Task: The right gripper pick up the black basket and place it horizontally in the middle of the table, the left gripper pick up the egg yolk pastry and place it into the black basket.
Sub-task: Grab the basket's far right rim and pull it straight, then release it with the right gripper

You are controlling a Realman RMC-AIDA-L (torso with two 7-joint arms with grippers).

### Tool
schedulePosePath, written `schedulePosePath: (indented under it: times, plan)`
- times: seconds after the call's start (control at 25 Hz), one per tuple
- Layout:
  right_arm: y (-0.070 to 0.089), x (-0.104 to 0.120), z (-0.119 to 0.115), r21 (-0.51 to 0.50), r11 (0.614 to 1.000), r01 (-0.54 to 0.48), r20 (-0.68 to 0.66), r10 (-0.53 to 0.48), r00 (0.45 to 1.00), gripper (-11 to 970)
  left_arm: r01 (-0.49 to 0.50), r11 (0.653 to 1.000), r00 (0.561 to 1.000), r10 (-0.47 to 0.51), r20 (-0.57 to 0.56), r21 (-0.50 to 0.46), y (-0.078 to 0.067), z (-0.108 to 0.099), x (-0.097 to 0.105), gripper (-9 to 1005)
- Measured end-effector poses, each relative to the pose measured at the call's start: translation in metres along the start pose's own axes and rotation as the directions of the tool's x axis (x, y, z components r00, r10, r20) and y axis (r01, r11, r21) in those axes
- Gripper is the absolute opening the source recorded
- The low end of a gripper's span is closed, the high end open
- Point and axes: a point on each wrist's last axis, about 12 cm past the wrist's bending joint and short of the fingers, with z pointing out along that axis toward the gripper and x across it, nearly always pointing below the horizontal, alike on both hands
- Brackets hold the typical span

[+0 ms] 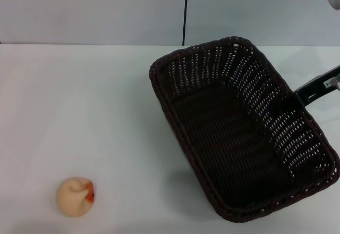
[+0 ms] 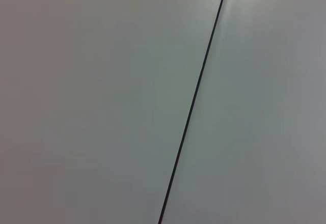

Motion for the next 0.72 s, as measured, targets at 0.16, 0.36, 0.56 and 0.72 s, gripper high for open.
schedulePosePath:
  times: [0.16,0.36,0.56,0.72]
  plan:
    - [-0.001,0.001,-0.001,0.001,1.0,0.002,0.016,-0.002,1.0,309,0.004,1.0,1.0,-0.004,-0.004,-0.003,0.0,0.0,0.001,389]
    - [-0.002,0.004,-0.002,0.0,1.0,-0.005,0.03,0.005,1.0,189,0.007,1.0,1.0,-0.007,-0.007,-0.001,-0.001,0.001,0.002,389]
    - [-0.005,0.005,-0.007,-0.012,1.0,-0.012,0.077,0.012,0.997,167,0.009,1.0,1.0,-0.009,-0.01,-0.004,0.0,0.002,0.003,390]
    - [-0.006,0.006,-0.02,-0.048,0.999,0.001,0.157,0.007,0.988,166,0.012,1.0,1.0,-0.013,-0.013,-0.007,0.0,0.002,0.003,390]
